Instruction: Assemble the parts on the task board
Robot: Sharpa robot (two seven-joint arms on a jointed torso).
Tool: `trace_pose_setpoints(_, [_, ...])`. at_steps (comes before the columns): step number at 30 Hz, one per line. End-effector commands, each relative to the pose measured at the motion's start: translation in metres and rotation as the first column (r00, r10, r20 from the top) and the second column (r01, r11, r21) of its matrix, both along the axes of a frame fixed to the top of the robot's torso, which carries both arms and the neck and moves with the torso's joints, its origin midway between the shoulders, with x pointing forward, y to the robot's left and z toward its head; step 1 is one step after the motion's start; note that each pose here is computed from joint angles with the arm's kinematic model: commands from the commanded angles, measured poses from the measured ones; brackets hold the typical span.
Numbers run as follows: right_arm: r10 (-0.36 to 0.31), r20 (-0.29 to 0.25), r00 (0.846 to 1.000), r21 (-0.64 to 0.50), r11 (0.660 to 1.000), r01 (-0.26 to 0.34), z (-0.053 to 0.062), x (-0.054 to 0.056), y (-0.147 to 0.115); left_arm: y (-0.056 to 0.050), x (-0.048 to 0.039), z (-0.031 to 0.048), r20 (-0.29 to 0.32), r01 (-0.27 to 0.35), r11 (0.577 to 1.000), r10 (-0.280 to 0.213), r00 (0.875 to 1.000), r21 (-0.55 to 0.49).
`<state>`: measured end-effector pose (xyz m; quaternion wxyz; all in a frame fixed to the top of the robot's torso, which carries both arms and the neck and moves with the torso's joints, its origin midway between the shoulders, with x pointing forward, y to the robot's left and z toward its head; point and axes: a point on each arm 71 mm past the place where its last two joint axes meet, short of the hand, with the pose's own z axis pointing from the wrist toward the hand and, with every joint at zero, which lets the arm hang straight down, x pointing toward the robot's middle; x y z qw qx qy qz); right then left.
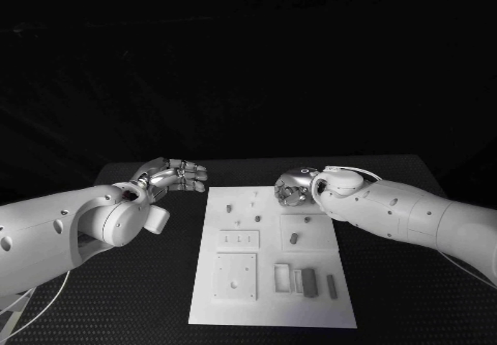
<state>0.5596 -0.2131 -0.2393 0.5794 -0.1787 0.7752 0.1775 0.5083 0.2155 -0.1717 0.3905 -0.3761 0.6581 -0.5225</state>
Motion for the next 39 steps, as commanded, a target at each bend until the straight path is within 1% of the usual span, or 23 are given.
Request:
trace_pose_setpoints(1, [-0.008, -0.035, 0.999, -0.031, 0.999, 0.007, -0.0088, -0.0032, -0.0024, -0.0015, -0.0001, 0.0018, 0.006, 0.009, 1.000, -0.009, 1.000, -0.011])
trace_pose_setpoints(12, [-0.020, -0.011, 1.000, -0.026, 0.999, 0.020, -0.0070, -0.0029, -0.0045, -0.0018, -0.0001, 0.0017, 0.004, 0.012, 1.000, -0.012, 1.000, -0.011])
trace_pose_setpoints(27, [-0.023, -0.011, 1.000, -0.026, 0.999, 0.023, -0.0065, -0.0043, -0.0096, -0.0014, -0.0002, 0.0016, 0.003, 0.011, 1.000, -0.011, 1.000, -0.011])
trace_pose_setpoints(35, [-0.014, -0.017, 1.000, -0.026, 1.000, 0.014, -0.0070, -0.0045, -0.0082, -0.0014, 0.0000, 0.0016, 0.003, 0.011, 1.000, -0.011, 1.000, -0.011])
trace_pose_setpoints(39, [-0.007, -0.007, 1.000, -0.020, 1.000, 0.007, -0.0062, -0.0047, -0.0056, -0.0014, 0.0000, 0.0016, 0.004, 0.011, 1.000, -0.011, 1.000, -0.011])
